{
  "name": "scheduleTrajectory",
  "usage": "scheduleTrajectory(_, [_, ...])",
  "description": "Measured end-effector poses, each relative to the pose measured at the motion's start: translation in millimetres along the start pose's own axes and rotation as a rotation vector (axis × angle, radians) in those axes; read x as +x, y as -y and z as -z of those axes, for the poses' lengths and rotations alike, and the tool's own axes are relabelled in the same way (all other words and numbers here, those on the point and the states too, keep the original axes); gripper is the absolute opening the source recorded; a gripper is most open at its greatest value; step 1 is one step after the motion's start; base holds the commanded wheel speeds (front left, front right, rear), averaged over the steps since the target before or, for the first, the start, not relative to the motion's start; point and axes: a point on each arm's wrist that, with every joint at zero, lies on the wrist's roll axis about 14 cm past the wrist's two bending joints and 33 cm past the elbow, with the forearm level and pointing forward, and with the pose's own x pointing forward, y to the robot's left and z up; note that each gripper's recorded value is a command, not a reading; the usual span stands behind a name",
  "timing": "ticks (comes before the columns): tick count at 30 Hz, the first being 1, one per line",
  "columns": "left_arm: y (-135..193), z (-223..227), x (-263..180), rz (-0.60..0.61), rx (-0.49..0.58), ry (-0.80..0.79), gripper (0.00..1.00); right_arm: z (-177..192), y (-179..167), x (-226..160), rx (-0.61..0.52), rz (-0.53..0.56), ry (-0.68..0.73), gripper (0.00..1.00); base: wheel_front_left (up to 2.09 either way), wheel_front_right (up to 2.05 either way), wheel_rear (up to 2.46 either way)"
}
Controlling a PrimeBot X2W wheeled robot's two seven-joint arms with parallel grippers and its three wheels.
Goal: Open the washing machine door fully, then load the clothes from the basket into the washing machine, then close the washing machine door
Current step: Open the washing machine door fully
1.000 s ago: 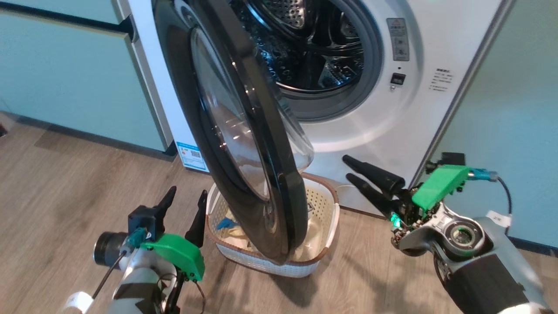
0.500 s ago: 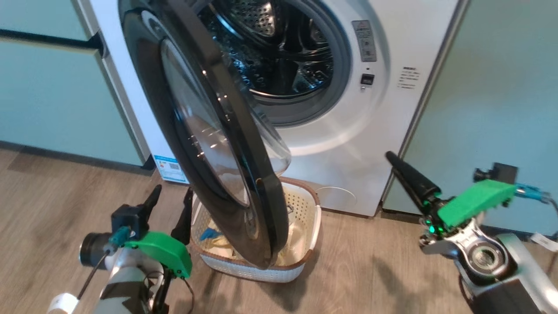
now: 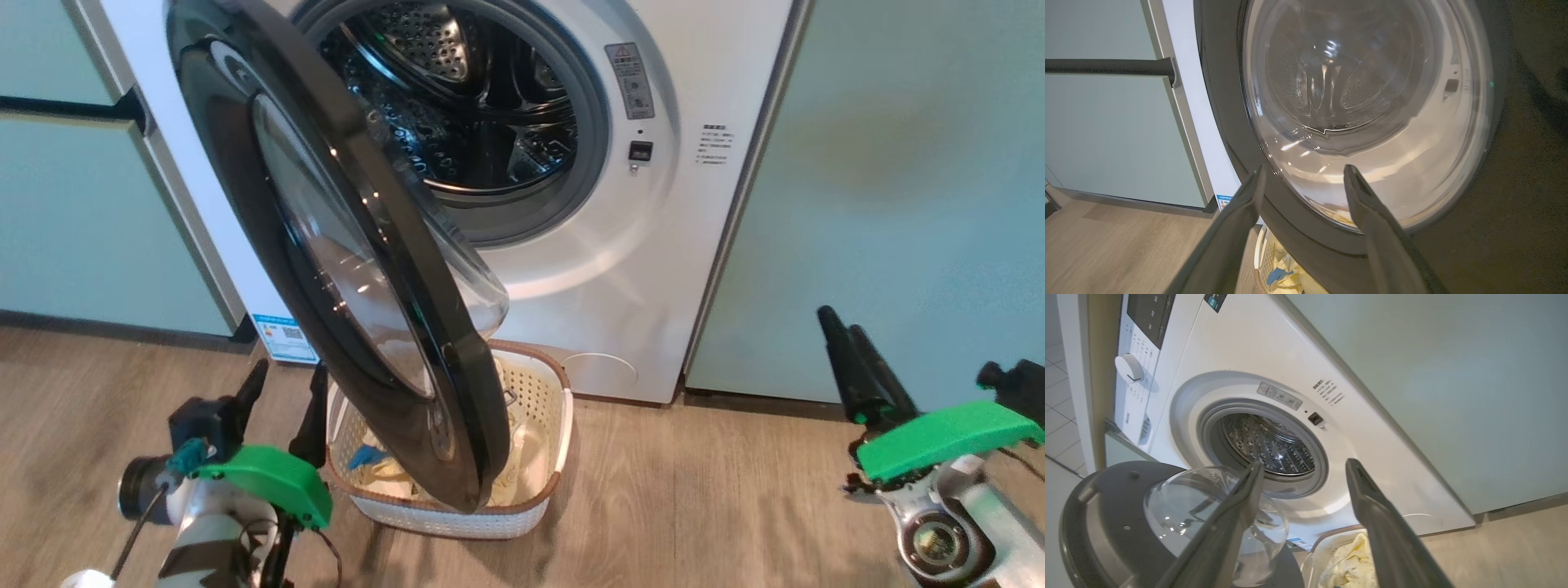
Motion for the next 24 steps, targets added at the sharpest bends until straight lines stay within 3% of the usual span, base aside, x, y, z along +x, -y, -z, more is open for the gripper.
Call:
scheduleTrajectory(11, [4, -2, 6, 0.012, -0.002, 0.008, 1.00, -56, 38, -27, -0.271, 0.118, 0.191, 1.00, 0.00, 0.00, 0.00])
scheduleTrajectory(19, [7, -2, 8, 0.025, -0.004, 0.009, 1.00, -60, 50, -57, -0.434, 0.204, 0.246, 1.00, 0.00, 0.00, 0.00])
scheduleTrajectory(24, [9, -3, 8, 0.028, -0.004, 0.010, 1.00, -64, 57, -69, -0.479, 0.252, 0.268, 1.00, 0.00, 0.00, 0.00])
